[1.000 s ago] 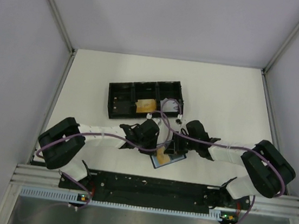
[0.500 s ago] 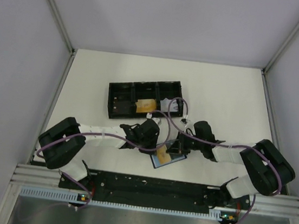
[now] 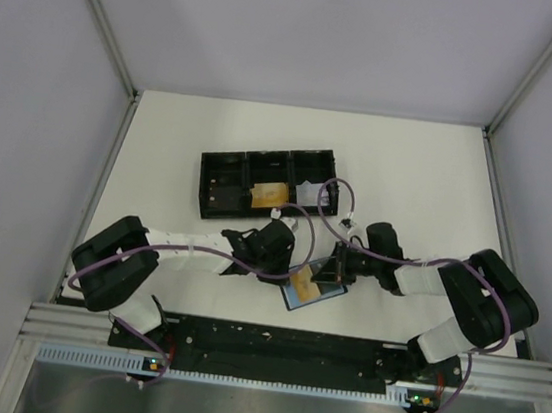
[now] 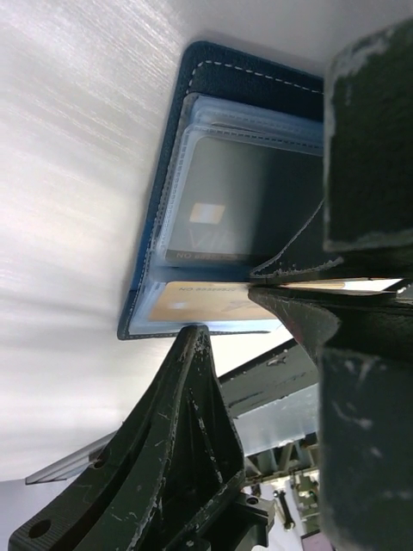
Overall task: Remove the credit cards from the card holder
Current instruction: Remove the credit card from the card holder.
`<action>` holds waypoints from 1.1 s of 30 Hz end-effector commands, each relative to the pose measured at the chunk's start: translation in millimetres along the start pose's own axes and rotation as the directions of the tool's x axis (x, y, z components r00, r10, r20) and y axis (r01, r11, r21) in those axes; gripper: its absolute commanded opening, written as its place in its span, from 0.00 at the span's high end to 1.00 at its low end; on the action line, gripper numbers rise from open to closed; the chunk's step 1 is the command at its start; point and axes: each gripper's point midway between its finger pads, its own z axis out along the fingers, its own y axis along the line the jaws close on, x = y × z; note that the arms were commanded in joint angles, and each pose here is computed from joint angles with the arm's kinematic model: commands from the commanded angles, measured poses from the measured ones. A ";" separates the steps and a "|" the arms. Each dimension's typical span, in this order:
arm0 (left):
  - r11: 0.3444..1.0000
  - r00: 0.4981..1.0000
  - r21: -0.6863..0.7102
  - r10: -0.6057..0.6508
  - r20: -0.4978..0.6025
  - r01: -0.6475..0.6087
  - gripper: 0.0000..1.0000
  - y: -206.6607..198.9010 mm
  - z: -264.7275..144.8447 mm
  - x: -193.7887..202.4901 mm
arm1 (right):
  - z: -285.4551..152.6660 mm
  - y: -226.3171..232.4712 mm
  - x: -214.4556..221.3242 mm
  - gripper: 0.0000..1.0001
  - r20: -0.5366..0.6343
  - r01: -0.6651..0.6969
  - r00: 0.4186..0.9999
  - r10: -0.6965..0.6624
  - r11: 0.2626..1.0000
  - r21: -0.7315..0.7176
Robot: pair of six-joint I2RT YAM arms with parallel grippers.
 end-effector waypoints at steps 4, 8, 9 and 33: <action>0.994 0.998 0.108 -0.013 0.069 0.005 0.88 -22.3 -21.2 -11.5 | 2.0 8.8 -10.0 1.00 0.029 0.049 0.998 -0.048 0.997 -0.054; 0.984 0.992 0.175 0.002 0.122 -0.024 0.80 -44.1 -28.4 -29.0 | 5.0 7.2 -7.9 1.00 0.018 0.039 0.999 -0.038 0.998 -0.054; 0.984 0.992 0.173 0.008 0.127 -0.030 0.79 -46.0 -27.4 -31.9 | 5.5 7.5 -7.3 1.00 0.014 0.040 0.999 -0.039 0.998 -0.057; 1.000 0.998 0.009 0.006 -0.069 -0.005 0.99 -5.1 14.1 10.6 | 7.7 5.1 -7.6 0.85 0.001 -0.003 1.000 0.003 0.999 -0.034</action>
